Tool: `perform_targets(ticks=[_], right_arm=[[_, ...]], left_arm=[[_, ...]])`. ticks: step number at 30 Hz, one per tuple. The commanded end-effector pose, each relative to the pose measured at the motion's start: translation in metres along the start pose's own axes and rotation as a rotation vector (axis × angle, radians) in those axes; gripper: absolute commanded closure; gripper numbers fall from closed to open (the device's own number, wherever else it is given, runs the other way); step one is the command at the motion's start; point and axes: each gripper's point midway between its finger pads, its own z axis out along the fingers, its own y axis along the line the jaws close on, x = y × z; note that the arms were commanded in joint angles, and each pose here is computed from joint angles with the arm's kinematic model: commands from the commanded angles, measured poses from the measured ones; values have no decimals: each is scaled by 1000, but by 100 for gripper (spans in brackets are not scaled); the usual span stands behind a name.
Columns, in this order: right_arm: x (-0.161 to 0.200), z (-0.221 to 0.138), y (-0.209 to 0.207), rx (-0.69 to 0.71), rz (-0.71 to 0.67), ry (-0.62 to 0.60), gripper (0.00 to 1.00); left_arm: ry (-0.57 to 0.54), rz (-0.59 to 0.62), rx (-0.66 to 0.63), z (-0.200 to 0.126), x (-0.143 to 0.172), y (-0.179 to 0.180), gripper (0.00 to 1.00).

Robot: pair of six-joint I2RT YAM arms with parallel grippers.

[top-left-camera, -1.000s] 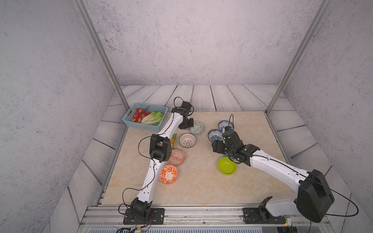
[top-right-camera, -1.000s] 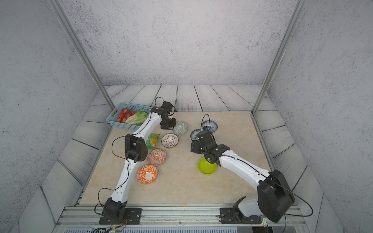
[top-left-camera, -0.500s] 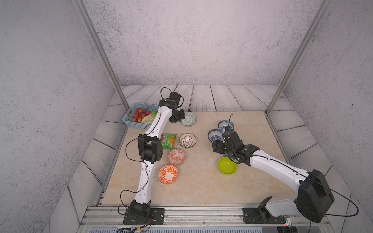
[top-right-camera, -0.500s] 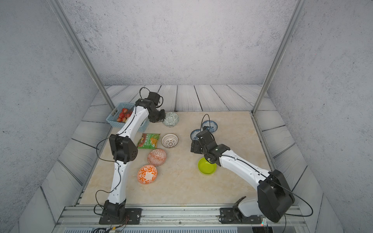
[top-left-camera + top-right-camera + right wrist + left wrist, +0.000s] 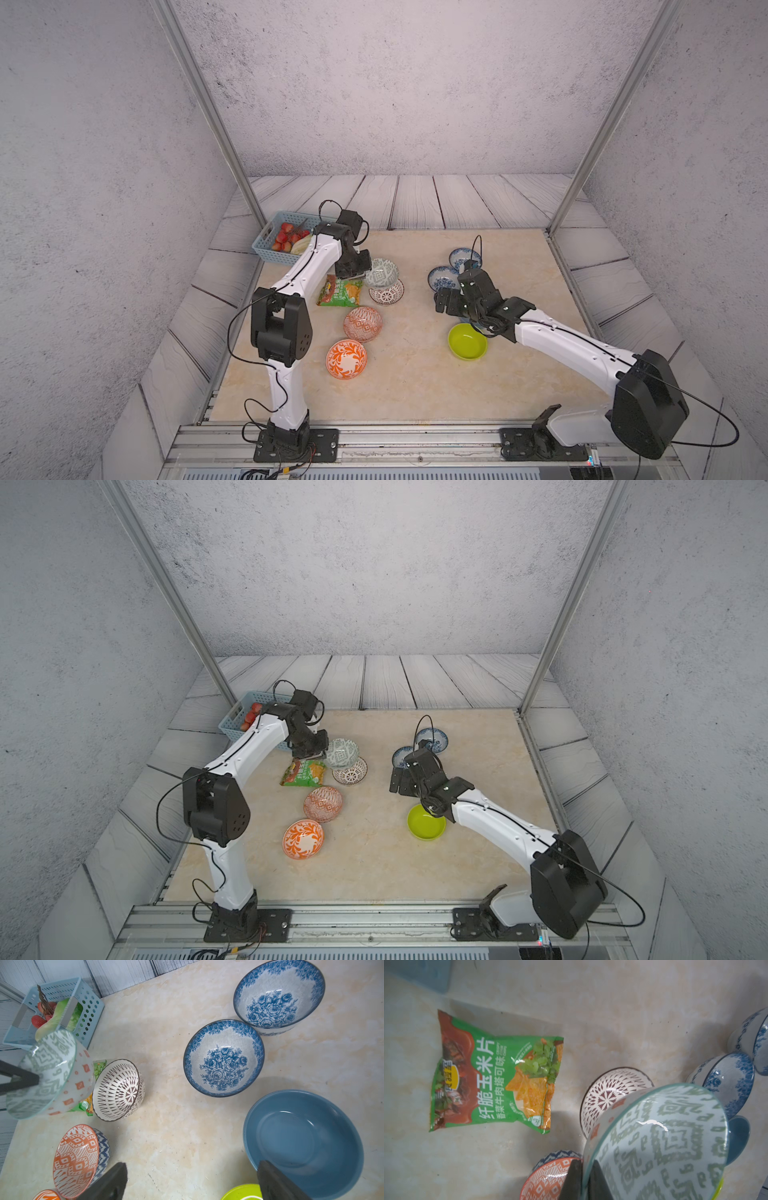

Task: Stack the bowls
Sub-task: Place the bowl on the bowl.

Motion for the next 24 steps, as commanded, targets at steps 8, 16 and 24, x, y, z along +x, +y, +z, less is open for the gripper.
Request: perform_targets(ticks=[8,16,24], right_arm=[[1,-6,1,-8,6,-5,1],[0,-5,2,-11,5,-7,1],[1,-4,2,-13,3,-1,1]], left_arm=[[-75,-23,102,-1,-7,-16,100],[-71,-41,91,16,-5,-11,100],[-68,-52,103,28,-4,-11,100]])
